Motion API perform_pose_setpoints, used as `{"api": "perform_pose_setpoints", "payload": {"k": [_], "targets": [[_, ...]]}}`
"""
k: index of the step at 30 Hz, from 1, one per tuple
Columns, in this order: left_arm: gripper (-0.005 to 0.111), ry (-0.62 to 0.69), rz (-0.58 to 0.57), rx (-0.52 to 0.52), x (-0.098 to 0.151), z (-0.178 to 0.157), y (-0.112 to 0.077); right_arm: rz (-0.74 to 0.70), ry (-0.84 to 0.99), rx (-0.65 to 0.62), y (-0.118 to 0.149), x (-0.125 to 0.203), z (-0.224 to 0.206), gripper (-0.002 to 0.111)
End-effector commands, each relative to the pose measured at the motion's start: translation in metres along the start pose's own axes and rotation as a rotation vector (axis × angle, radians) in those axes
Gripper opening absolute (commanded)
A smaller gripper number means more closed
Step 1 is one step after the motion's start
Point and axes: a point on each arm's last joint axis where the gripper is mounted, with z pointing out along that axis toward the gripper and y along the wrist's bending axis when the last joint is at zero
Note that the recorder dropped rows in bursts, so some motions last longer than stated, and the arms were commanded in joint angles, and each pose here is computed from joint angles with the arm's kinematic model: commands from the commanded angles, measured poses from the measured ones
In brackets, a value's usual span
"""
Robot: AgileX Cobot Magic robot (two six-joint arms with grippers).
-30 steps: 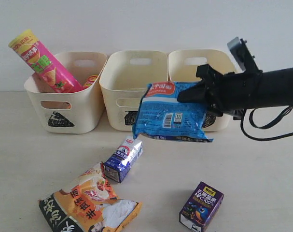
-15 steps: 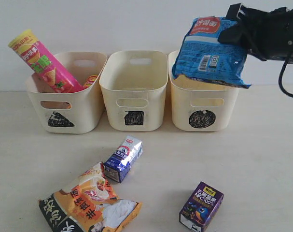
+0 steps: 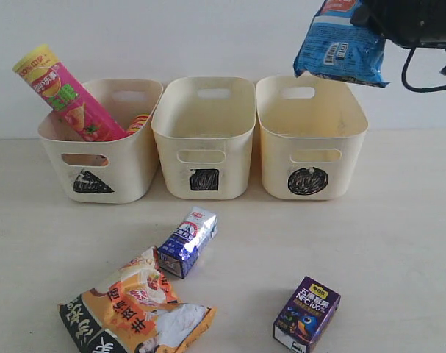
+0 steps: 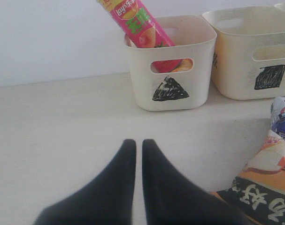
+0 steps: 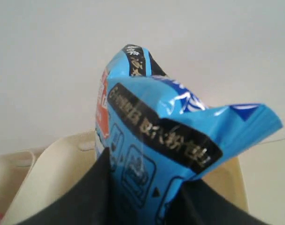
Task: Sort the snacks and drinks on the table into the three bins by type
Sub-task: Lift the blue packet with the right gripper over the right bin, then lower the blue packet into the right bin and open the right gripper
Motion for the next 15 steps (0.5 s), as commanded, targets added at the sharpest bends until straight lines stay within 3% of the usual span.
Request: {"api": "perform_pose_setpoints", "payload": {"k": [1, 11, 15], "targets": [[0.004, -0.003, 0.005, -0.002, 0.001, 0.000, 0.000, -0.010, -0.010, 0.075, -0.012, 0.002, 0.022, 0.000], [0.004, -0.003, 0.005, -0.002, 0.001, 0.000, 0.000, -0.003, 0.088, 0.015, -0.023, 0.028, 0.072, 0.000], [0.004, -0.003, 0.005, -0.002, 0.001, 0.000, 0.000, 0.013, 0.101, -0.005, -0.023, 0.032, 0.081, 0.016]]}}
